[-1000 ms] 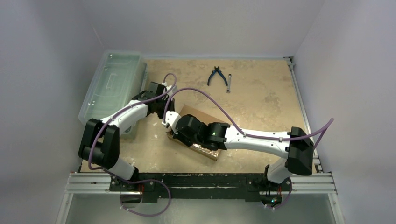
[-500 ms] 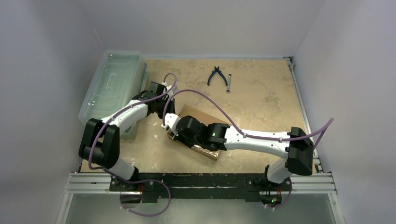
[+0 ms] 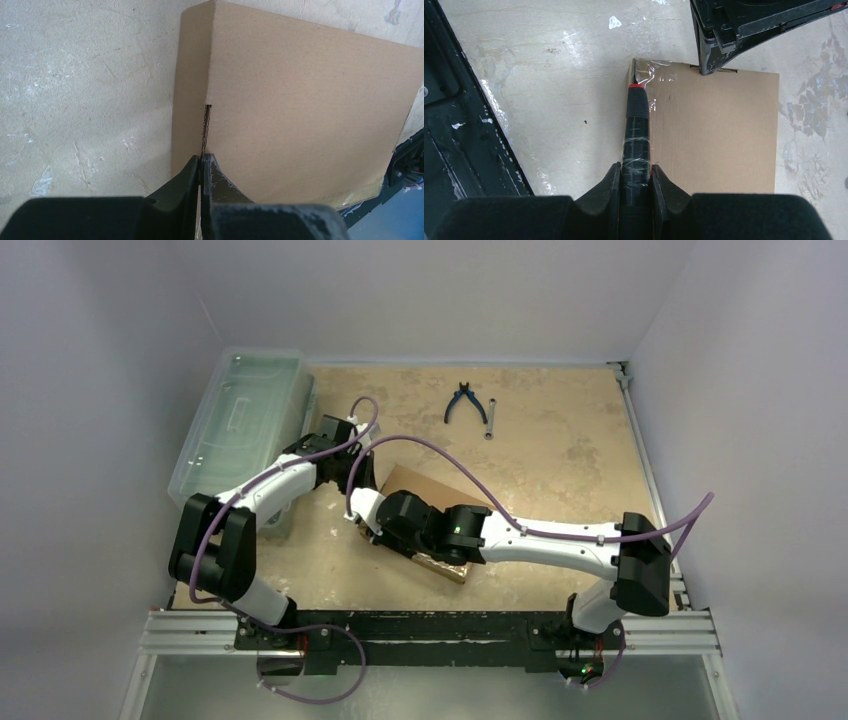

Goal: Unpack the express box

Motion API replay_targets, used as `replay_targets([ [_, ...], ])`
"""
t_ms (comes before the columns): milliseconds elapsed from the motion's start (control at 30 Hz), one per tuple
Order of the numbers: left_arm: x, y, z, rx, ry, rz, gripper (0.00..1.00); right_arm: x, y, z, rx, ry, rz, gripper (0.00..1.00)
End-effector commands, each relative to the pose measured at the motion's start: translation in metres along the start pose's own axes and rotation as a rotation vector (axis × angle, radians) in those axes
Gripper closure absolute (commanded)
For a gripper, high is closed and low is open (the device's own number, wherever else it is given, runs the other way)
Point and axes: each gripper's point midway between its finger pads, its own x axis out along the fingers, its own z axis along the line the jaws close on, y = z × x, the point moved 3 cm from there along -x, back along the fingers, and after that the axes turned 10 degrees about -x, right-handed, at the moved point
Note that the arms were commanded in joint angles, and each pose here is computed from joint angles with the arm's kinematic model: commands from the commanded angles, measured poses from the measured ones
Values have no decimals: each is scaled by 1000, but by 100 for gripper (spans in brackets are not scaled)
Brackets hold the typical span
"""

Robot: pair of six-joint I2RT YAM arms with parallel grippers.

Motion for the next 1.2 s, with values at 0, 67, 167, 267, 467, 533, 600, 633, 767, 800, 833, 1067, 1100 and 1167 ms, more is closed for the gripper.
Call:
replay_targets([
  [0, 6, 7, 15, 19, -61, 28, 100, -1, -6, 2, -29, -13, -11, 100],
  [67, 6, 8, 15, 19, -60, 29, 100, 2, -5, 3, -33, -15, 0, 100],
  [167, 5, 8, 15, 19, -59, 28, 100, 5, -6, 4, -32, -18, -3, 100],
  [267, 5, 8, 15, 20, -58, 27, 100, 6, -8, 4, -28, -18, -7, 100],
  [467, 4, 7, 14, 16, -57, 22, 100, -5, -14, 3, 8, -25, -36, 100],
  [533, 0, 1, 11, 9, -50, -2, 95, -25, -34, -3, 73, -20, -146, 100],
  [600, -9, -9, 9, -18, -39, -48, 79, -46, -47, -10, 117, -14, -221, 100],
  [633, -17, -17, 7, -37, -30, -80, 70, -55, -49, -13, 142, -16, -232, 100],
  [767, -63, -51, -14, -94, 5, -234, 46, -73, -25, -20, 184, -37, -184, 100],
  [800, -76, -57, -21, -97, 18, -275, 42, -79, -19, -22, 205, -57, -199, 100],
  [833, -91, -63, -29, -95, 34, -319, 36, -82, -14, -23, 230, -89, -223, 100],
  [1067, -184, -53, -97, 98, 331, -460, 23, -114, -1, -11, 303, -392, -365, 100],
  [1100, -190, -41, -108, 146, 417, -438, 23, -117, -2, -9, 308, -428, -376, 100],
  [1167, -196, -15, -123, 215, 572, -374, 23, -123, -6, 1, 300, -526, -399, 100],
])
